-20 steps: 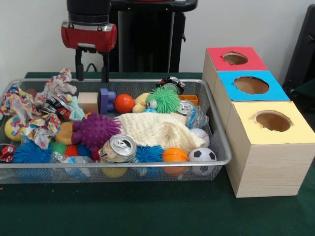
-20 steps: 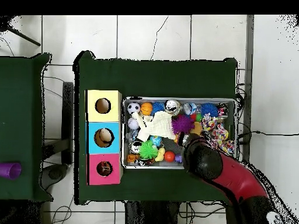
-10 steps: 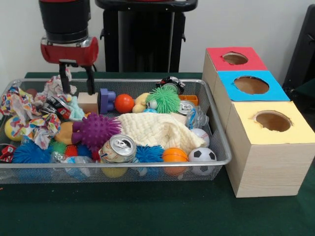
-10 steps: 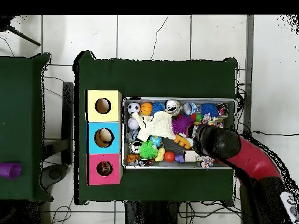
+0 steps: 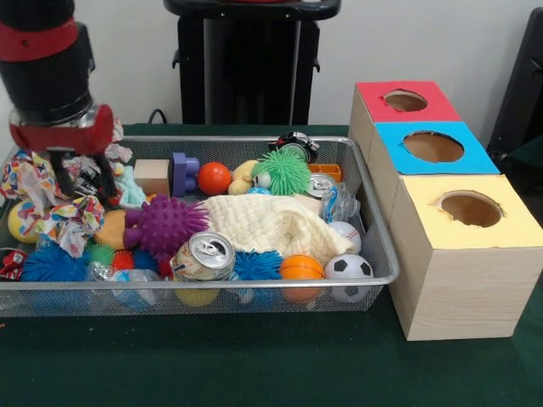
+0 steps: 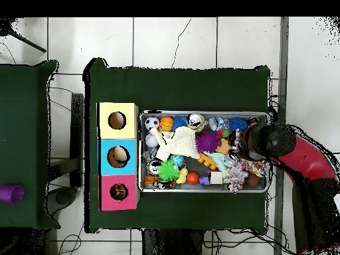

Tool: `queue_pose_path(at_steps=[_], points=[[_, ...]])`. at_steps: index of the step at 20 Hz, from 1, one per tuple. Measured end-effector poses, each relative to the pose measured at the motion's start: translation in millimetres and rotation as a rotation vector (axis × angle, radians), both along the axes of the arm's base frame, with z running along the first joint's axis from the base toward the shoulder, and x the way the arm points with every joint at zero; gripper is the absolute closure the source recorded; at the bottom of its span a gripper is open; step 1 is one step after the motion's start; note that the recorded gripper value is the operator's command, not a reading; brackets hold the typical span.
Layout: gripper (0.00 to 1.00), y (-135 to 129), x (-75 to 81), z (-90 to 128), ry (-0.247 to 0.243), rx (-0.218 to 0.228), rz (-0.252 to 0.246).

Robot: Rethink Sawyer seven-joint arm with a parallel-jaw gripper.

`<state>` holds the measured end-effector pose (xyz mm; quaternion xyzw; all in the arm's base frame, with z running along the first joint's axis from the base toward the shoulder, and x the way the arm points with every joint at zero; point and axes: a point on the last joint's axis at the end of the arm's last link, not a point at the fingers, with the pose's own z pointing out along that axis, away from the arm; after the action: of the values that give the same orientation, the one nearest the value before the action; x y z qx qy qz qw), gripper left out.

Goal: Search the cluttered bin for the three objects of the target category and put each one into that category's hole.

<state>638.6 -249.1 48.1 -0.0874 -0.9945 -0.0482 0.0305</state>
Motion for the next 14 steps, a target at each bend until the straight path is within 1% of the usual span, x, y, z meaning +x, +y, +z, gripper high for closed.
queue_pose_path(at_steps=[1, 3, 4, 5, 7, 8, 10, 14], points=[[0.0, -11, 9.3, -8, -0.002, 0.005, 0.007], [0.0, -17, 14.9, -13, -0.005, 0.007, 0.01], [0.0, -21, 19.4, -17, -0.008, 0.008, 0.012], [0.0, -29, 27.9, -23, -0.015, 0.008, 0.017], [0.0, -34, 33.9, -28, -0.02, 0.01, 0.022], [0.0, -42, 43.6, -35, -0.028, 0.013, 0.033], [0.0, -46, 50.4, -40, -0.033, 0.015, 0.044], [0.0, -55, 72.1, -57, -0.035, 0.033, 0.105]])
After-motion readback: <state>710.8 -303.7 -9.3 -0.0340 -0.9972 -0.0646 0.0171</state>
